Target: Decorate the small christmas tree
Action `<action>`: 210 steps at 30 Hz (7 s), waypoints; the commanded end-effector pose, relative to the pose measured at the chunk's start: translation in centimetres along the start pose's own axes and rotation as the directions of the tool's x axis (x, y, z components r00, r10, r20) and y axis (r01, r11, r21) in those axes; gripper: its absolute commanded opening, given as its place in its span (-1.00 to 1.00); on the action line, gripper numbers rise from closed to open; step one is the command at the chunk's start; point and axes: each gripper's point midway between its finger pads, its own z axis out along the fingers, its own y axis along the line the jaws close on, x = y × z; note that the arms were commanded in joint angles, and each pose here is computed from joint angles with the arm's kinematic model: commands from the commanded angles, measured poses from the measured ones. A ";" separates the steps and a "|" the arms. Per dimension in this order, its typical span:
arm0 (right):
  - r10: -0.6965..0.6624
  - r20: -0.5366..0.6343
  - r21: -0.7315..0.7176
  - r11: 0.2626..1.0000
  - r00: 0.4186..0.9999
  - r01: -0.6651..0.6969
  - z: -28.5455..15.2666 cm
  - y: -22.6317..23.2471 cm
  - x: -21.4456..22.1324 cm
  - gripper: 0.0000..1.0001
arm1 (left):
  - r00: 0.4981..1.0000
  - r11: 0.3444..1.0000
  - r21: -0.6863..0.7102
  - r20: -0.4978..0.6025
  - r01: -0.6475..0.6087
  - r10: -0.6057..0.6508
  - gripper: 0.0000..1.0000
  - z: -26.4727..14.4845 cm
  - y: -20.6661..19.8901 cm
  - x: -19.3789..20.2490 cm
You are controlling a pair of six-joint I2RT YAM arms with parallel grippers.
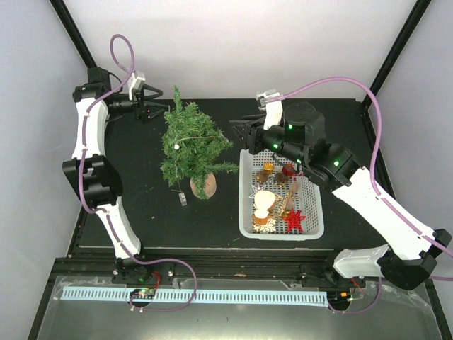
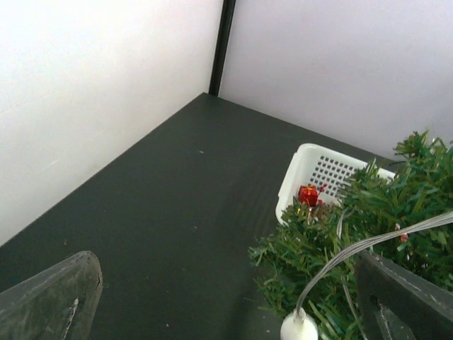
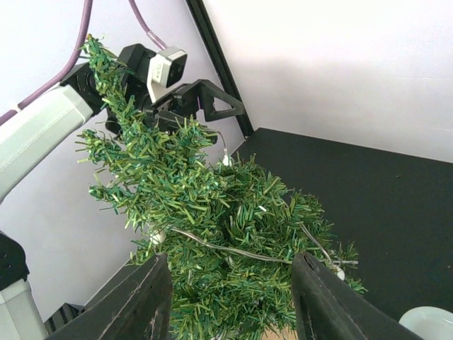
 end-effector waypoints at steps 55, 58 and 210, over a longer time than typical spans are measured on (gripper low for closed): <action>0.569 -0.315 0.595 0.742 0.760 -0.309 -3.7 -19.4 25.8 0.22 | 0.944 0.887 -0.334 0.186 0.320 -0.271 0.98 -7.6 -12.1 4.6; 0.565 -0.294 0.611 0.732 0.771 -0.303 -4.0 -19.8 25.3 0.23 | 0.945 0.887 -0.333 0.178 0.319 -0.274 0.98 -7.3 -12.0 4.6; 0.294 -0.343 0.008 0.950 0.892 -0.311 12.6 -1.5 7.5 -0.52 | 0.936 0.894 -0.283 0.049 0.347 -0.348 0.98 -3.5 -9.0 8.8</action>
